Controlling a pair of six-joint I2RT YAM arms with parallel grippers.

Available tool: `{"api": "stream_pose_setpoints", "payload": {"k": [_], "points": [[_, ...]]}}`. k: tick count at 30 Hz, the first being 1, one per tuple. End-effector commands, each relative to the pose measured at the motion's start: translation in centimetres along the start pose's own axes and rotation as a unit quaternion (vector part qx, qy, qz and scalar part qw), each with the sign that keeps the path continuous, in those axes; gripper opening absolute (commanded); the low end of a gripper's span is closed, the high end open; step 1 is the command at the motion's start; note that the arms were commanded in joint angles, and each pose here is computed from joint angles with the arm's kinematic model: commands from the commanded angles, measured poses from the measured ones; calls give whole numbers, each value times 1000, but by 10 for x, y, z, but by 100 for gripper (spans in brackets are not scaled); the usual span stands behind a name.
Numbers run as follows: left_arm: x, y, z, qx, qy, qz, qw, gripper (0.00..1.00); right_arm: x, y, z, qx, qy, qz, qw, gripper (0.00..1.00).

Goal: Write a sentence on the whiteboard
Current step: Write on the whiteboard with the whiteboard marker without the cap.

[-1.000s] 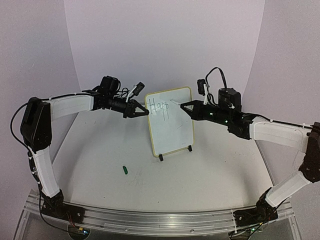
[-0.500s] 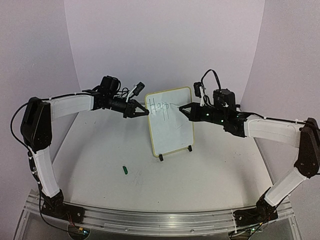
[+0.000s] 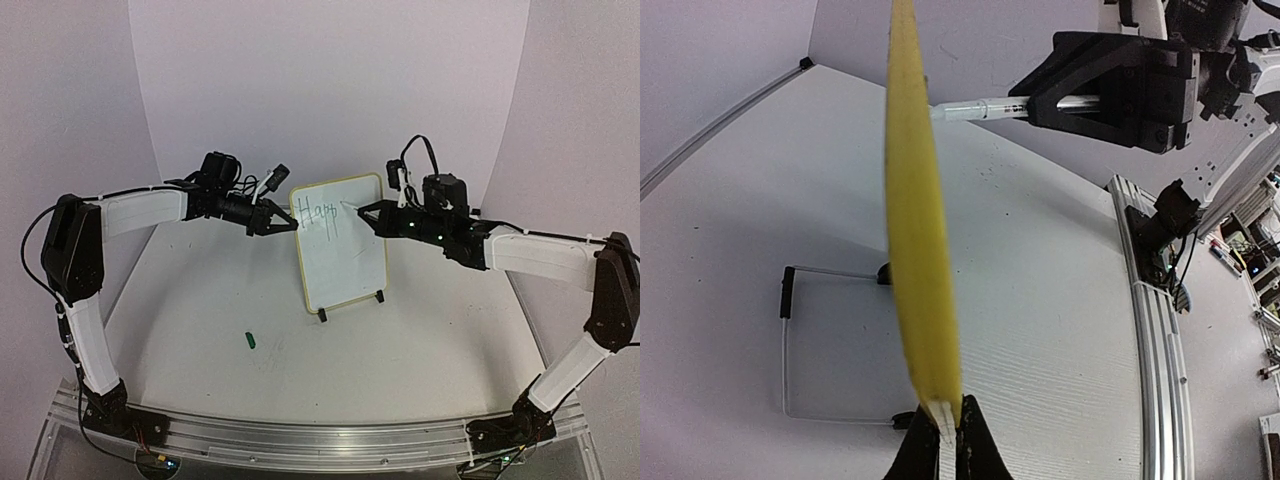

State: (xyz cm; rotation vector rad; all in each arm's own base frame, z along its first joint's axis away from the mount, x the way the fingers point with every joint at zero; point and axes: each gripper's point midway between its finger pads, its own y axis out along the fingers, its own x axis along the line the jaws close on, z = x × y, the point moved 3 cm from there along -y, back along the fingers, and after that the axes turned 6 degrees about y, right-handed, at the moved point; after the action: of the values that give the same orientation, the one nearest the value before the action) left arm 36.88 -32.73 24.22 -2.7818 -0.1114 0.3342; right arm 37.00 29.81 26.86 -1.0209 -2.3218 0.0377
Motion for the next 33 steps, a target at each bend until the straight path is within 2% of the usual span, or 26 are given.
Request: {"api": "stream_pose_setpoints", "payload": {"k": [1,13,24,33], "points": [[0,4,9,20,-13,4,1000,0,-1,3,-8,-10,-3,8,1000,0],[-1,3,7,18,-12,5,1000,0,-11,-6,18,16,13,15,1000,0],[-1,2,7,18,-11,3,1000,0,14,-25,-3,-10,4,-28,1000,0],[-1,3,7,18,-12,4,1000,0,20,-12,-20,-27,-10,-29,999,0]]}}
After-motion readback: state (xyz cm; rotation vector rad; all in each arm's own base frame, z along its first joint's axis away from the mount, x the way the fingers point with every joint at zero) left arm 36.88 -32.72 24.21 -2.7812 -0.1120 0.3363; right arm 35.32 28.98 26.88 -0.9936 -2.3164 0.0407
